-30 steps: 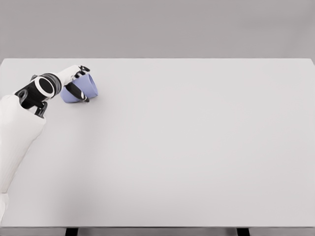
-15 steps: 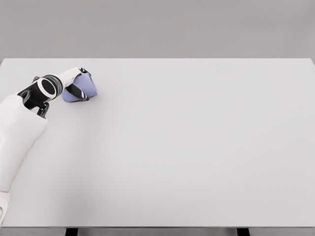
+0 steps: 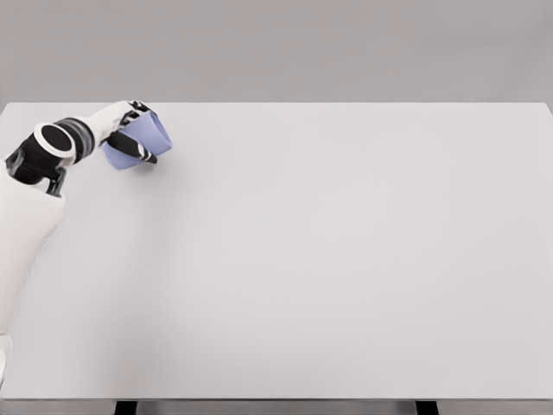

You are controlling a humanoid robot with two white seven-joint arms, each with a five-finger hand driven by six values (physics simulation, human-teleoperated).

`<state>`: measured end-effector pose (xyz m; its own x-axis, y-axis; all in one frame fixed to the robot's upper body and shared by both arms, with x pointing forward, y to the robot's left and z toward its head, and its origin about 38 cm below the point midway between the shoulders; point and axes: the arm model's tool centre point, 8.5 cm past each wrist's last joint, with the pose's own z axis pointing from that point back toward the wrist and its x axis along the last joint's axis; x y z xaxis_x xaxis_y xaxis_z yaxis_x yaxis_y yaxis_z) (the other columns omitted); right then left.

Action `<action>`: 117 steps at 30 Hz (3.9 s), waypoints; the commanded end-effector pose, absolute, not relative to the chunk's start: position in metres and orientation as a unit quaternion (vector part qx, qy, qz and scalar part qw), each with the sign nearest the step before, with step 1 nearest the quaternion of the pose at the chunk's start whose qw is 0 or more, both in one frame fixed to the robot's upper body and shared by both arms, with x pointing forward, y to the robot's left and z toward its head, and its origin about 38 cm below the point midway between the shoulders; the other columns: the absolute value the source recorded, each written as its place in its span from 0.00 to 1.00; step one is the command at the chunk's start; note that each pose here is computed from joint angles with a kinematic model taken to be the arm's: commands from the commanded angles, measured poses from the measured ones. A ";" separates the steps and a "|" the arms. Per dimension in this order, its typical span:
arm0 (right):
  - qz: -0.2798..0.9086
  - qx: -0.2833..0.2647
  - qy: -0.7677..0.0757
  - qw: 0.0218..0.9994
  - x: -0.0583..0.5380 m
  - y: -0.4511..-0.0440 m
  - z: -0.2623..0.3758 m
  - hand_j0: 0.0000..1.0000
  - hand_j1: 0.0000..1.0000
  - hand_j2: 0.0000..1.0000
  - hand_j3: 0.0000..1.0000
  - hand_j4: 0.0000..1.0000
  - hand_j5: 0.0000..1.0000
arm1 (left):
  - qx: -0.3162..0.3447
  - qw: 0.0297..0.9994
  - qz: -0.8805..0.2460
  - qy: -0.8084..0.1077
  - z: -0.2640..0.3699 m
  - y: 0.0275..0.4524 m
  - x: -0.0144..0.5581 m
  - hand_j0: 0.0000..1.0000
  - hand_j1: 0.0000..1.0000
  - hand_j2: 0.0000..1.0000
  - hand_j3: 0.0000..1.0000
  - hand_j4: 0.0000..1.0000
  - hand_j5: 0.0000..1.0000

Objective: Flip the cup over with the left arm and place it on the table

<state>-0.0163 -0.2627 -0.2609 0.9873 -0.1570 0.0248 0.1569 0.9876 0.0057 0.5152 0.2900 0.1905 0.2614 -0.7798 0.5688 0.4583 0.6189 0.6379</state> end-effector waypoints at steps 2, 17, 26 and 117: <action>-0.079 0.002 -0.013 0.997 -0.016 -0.263 -0.261 1.00 1.00 1.00 1.00 1.00 1.00 | 0.153 0.760 -0.395 -0.493 0.204 0.293 0.516 0.53 0.53 0.53 0.53 0.53 0.53; -0.079 0.002 -0.013 0.997 -0.016 -0.263 -0.261 1.00 1.00 1.00 1.00 1.00 1.00 | 0.038 0.634 -0.432 -0.640 0.216 0.351 0.479 0.53 0.53 0.53 0.53 0.53 0.53; -0.079 0.002 -0.013 0.997 -0.016 -0.263 -0.261 1.00 1.00 1.00 1.00 1.00 1.00 | -0.029 0.584 -0.411 -0.699 0.210 0.364 0.453 0.53 0.53 0.53 0.53 0.53 0.53; -0.079 0.002 -0.013 0.997 -0.016 -0.263 -0.261 1.00 1.00 1.00 1.00 1.00 1.00 | -0.233 0.643 -0.136 -0.716 0.069 0.375 0.374 1.00 1.00 1.00 1.00 1.00 1.00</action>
<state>-0.0163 -0.2627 -0.2609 0.9873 -0.1571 0.0247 0.1570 0.9876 0.0057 0.3725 0.3738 0.0654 -0.0506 0.1563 0.9864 0.5084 0.8542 -0.1092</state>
